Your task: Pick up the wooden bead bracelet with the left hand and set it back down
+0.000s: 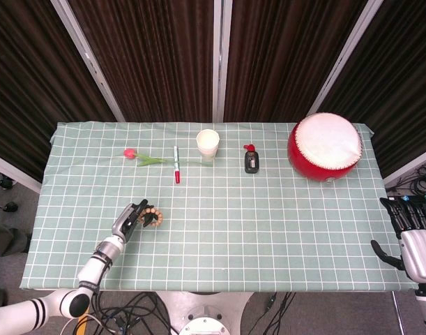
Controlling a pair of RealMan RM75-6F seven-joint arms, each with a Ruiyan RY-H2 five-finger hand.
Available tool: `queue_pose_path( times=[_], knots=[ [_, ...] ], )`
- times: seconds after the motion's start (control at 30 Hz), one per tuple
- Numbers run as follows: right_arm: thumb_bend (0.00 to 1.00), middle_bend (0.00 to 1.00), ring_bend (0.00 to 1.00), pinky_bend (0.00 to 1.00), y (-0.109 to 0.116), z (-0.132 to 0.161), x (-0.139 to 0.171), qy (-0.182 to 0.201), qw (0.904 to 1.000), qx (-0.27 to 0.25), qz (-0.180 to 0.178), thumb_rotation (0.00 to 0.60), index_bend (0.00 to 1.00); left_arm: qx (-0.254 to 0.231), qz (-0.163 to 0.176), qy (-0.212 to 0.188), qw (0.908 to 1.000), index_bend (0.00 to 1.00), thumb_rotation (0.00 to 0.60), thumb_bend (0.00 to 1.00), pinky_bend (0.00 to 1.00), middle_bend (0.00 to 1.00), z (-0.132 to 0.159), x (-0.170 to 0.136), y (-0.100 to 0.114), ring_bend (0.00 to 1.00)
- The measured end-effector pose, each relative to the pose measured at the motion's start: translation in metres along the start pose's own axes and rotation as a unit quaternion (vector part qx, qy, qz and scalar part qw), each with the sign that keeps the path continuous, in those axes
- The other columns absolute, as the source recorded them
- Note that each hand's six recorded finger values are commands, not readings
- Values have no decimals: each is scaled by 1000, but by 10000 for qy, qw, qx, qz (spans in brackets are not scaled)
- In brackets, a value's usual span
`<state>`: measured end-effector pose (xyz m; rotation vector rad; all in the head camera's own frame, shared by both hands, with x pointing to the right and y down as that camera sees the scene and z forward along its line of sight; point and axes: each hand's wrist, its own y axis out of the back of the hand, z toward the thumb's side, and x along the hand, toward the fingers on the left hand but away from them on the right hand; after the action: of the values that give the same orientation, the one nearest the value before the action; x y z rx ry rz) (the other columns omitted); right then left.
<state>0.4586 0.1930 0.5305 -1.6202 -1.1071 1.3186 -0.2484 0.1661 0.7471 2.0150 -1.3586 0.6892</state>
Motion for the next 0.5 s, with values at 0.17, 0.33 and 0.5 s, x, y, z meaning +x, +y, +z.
queue_pose_path(
  times=[0.17,0.33,0.5],
  knots=[
    [197,118,0,0,0,0,0,-10,10000,-6,-1,600,7,22,11,-25,10000,803,177,388,75,855,0,0,0,491],
    [197,118,0,0,0,0,0,-8,10000,-8,4,600,7,7,22,-21,10000,800,194,416,75,853,-1,0,0,490],
    [197,118,0,0,-1,-1,0,-15,10000,-11,15,600,7,2,17,-6,10000,796,229,449,75,849,-2,0,0,491]
  ],
)
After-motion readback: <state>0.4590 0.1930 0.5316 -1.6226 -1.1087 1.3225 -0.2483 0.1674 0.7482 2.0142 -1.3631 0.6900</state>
